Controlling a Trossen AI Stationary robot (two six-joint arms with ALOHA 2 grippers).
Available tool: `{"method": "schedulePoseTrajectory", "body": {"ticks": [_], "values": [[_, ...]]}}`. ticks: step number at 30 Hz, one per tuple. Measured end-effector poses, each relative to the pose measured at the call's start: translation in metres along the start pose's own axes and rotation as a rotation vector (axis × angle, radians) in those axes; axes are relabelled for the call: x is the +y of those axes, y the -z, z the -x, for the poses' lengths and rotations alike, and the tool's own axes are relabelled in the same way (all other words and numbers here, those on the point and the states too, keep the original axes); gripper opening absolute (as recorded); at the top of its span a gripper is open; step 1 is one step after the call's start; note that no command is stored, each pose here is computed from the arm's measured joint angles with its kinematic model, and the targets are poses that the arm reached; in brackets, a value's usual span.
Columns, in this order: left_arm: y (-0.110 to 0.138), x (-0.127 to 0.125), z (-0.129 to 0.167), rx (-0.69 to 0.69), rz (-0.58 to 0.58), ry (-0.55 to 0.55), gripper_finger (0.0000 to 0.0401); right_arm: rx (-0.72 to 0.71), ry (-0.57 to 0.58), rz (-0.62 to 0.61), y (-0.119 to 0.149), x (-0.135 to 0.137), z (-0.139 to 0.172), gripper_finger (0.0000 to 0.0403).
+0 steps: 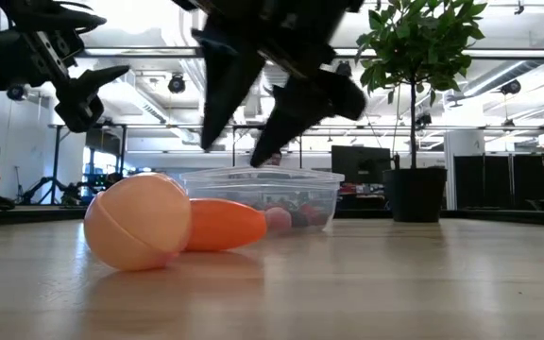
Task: Pick and placing Produce into tupperware
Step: Adjust the transparent container on the table
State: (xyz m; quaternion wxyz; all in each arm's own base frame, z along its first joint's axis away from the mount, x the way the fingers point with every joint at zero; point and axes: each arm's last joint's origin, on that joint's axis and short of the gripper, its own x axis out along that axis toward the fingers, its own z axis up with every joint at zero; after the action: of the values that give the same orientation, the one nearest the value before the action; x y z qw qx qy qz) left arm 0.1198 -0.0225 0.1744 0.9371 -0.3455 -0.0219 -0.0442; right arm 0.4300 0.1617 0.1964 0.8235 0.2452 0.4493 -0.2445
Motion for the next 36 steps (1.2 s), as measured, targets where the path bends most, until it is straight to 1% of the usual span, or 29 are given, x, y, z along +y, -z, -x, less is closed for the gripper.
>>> {"method": "schedulePoseTrajectory", "body": {"ticks": [6,8,12,14,16,19,25,27,29,32,36], "values": [[0.002,0.001,-0.001,0.025,-0.003,-0.001,0.0247,-0.029,-0.115,0.05,-0.006,0.01,0.0,0.023],[0.005,0.002,-0.001,0.069,-0.008,0.007,0.0247,-0.021,-0.103,0.072,-0.003,0.009,0.0,0.023],[0.014,0.008,0.0,0.185,-0.019,-0.031,0.0247,-0.014,-0.065,0.146,0.004,0.006,-0.004,0.023],[0.016,0.01,0.0,0.207,-0.022,-0.049,0.0247,-0.041,-0.047,0.179,0.004,0.006,-0.003,0.023],[0.016,0.01,0.0,0.207,-0.022,-0.049,0.0247,-0.053,-0.046,0.193,-0.003,0.003,-0.006,0.023],[0.016,0.009,0.0,0.203,-0.021,-0.045,0.0247,-0.073,-0.044,0.217,-0.026,-0.006,-0.01,0.023],[0.016,0.009,0.0,0.203,-0.021,-0.045,0.0247,-0.184,-0.027,0.199,-0.108,-0.034,0.0,0.0222],[0.016,0.01,0.0,0.205,-0.022,-0.047,0.0247,-0.234,-0.037,0.215,-0.135,-0.043,0.009,0.0217],[0.016,0.01,0.0,0.21,-0.022,-0.051,0.0247,-0.255,-0.058,0.236,-0.157,-0.055,0.014,0.0208],[0.016,0.01,0.0,0.208,-0.022,-0.051,0.0247,-0.198,-0.081,0.261,-0.175,-0.077,0.005,0.0189],[0.016,0.01,0.0,0.206,-0.022,-0.053,0.0247,-0.078,-0.164,0.285,-0.184,-0.097,-0.02,0.0154]]}}
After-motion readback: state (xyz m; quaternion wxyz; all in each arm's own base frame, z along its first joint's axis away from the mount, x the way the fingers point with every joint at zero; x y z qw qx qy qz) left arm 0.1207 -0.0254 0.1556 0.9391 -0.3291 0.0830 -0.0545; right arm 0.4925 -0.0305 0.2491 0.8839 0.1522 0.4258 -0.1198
